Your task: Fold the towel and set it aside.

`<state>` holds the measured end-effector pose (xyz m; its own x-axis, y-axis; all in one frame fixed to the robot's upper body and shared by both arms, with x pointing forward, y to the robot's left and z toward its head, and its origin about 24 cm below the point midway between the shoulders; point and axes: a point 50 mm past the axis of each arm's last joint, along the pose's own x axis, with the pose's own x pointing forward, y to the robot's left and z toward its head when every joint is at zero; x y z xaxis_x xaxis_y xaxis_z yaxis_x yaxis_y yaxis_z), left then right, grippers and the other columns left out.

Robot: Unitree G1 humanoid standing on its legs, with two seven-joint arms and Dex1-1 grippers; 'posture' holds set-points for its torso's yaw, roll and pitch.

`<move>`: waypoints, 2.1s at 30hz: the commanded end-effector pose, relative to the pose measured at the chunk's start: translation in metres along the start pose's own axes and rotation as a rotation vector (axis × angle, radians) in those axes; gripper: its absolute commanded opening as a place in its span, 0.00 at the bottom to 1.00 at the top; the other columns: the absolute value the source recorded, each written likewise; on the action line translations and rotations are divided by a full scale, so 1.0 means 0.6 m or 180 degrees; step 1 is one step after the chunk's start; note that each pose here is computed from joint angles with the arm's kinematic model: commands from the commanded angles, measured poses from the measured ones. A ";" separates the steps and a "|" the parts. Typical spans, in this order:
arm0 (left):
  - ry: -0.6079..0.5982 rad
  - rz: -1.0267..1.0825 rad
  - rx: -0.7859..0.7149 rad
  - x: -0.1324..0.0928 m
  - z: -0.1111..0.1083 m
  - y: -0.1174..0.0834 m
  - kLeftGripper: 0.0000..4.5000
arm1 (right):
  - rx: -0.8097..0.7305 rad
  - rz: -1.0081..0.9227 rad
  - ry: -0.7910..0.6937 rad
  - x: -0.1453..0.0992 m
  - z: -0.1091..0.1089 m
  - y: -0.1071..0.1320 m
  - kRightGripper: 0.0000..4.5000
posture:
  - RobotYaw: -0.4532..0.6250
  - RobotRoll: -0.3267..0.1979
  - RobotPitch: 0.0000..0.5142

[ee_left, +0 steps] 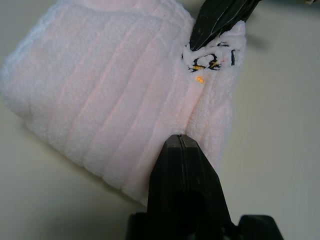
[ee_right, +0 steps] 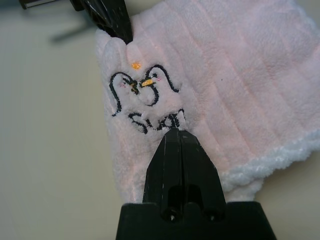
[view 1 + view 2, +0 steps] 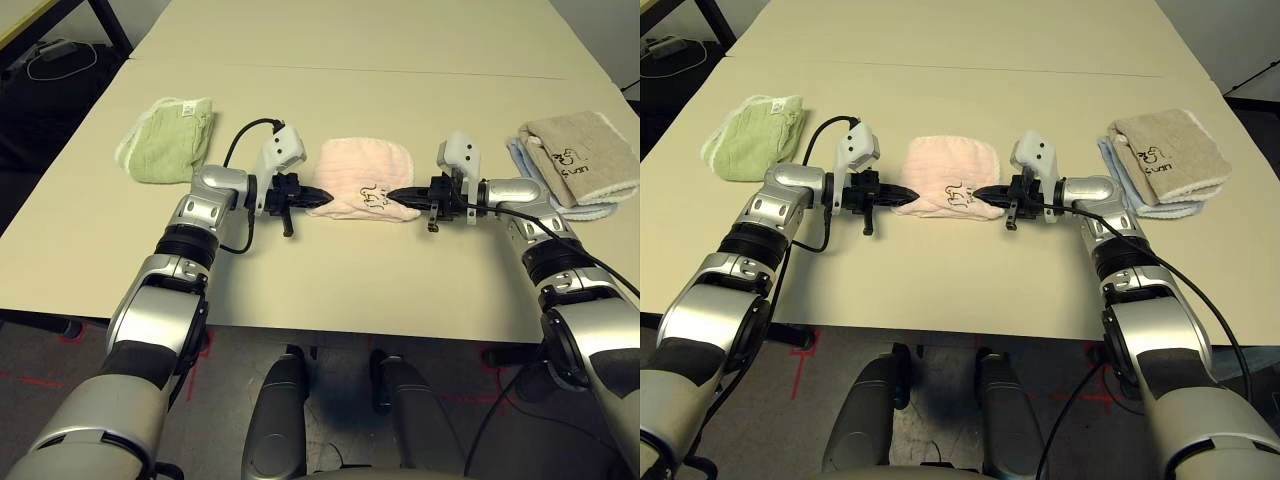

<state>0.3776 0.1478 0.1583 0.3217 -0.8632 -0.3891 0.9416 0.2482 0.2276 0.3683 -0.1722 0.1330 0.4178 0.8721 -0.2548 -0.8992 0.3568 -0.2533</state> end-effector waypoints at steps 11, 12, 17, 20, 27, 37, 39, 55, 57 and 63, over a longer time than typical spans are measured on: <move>-0.0048 0.0018 -0.0053 -0.027 -0.006 0.004 0.00 | 0.0227 -0.0047 -0.0246 -0.021 0.001 -0.005 0.00 | 0.49 0.62 0.49; -0.0140 0.0013 -0.0051 -0.029 0.001 0.005 0.00 | 0.0219 -0.0046 -0.0348 -0.024 0.012 -0.009 0.00 | 0.49 0.62 0.49; -0.0627 0.0009 -0.0007 -0.039 0.053 0.019 0.00 | 0.0203 -0.0095 -0.0810 -0.033 0.069 -0.031 0.00 | 0.49 0.62 0.48; -0.0763 0.0047 0.0014 -0.041 0.078 0.028 0.00 | 0.0182 -0.0153 -0.0947 -0.029 0.092 -0.040 0.00 | 0.49 0.62 0.48; -0.0862 0.0371 -0.0010 -0.020 0.114 0.051 0.00 | 0.0065 -0.0476 -0.0672 0.005 0.102 -0.054 0.00 | 0.49 0.62 0.49; -0.0623 0.0500 0.0043 0.047 0.093 0.037 0.00 | 0.0104 -0.0558 -0.0581 0.054 0.089 -0.043 0.00 | 0.48 0.62 0.50; -0.0646 0.0479 0.0038 0.054 0.095 0.034 0.00 | 0.0108 -0.0561 -0.0577 0.055 0.088 -0.042 0.00 | 0.48 0.62 0.50; -0.0245 0.0333 -0.0032 0.081 0.048 0.012 0.00 | 0.0051 -0.0516 -0.0194 0.075 0.049 -0.020 0.00 | 0.46 0.62 0.50; -0.0162 0.0390 -0.0042 0.080 0.040 0.013 0.00 | 0.0050 -0.0515 -0.0159 0.077 0.047 -0.018 0.00 | 0.47 0.62 0.50; -0.0107 0.0595 -0.0107 0.067 0.029 0.021 0.00 | 0.0065 -0.0548 -0.0105 0.068 0.039 -0.021 0.00 | 0.47 0.62 0.50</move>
<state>0.4009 0.1002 0.1735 0.4689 -0.8402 -0.2724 0.8734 0.3951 0.2847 0.3957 -0.1250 0.1594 0.5523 0.8214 -0.1424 -0.8164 0.4984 -0.2916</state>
